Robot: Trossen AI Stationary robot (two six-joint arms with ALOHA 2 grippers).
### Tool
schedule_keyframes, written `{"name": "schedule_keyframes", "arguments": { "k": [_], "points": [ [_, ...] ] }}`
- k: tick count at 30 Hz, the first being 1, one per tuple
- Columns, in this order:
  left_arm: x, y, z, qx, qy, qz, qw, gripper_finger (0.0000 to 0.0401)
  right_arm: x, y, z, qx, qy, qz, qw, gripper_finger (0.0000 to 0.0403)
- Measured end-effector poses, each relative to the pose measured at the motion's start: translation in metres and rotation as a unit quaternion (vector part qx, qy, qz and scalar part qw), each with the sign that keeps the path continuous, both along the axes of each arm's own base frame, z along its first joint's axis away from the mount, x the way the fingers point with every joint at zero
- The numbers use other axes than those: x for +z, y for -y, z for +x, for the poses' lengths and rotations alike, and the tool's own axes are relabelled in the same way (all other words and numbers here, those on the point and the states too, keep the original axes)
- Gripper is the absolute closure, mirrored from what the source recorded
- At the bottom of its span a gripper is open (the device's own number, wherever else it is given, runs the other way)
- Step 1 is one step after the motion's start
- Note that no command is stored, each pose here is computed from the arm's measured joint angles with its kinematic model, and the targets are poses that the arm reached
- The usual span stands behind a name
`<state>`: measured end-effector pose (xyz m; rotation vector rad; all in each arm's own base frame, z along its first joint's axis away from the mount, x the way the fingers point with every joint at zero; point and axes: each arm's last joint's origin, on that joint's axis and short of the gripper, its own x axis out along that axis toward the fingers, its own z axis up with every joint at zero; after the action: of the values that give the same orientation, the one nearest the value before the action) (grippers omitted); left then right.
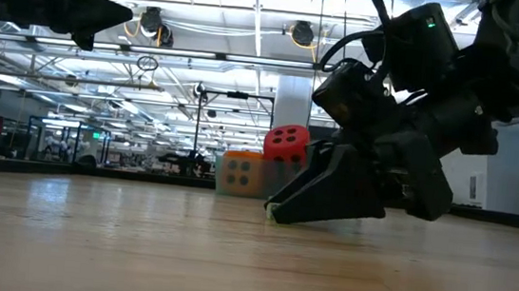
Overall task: Pick & Place Dice
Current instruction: Put the small light green dice into the blue transparent bin
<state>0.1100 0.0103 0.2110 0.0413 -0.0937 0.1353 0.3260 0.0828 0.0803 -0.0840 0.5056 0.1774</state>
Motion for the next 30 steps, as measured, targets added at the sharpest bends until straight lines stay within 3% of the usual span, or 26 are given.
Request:
{"name": "schedule_keyframes", "arguments": {
  "k": [13,19,23,30],
  "points": [
    [0.0,0.0,0.0,0.0,0.0,0.0,1.0,0.037,-0.001,0.001,0.0,0.013,-0.007,0.023,1.0,0.0355],
    [0.0,0.0,0.0,0.0,0.0,0.0,1.0,0.037,0.008,0.0,0.004,0.017,0.046,0.029,0.998,0.0349],
    [0.0,0.0,0.0,0.0,0.0,0.0,1.0,0.037,0.038,0.001,0.005,0.023,0.099,0.024,0.995,0.0334],
    [0.0,0.0,0.0,0.0,0.0,0.0,1.0,0.037,0.117,0.02,-0.019,0.026,0.183,0.011,0.983,0.0361]
  ]
}}
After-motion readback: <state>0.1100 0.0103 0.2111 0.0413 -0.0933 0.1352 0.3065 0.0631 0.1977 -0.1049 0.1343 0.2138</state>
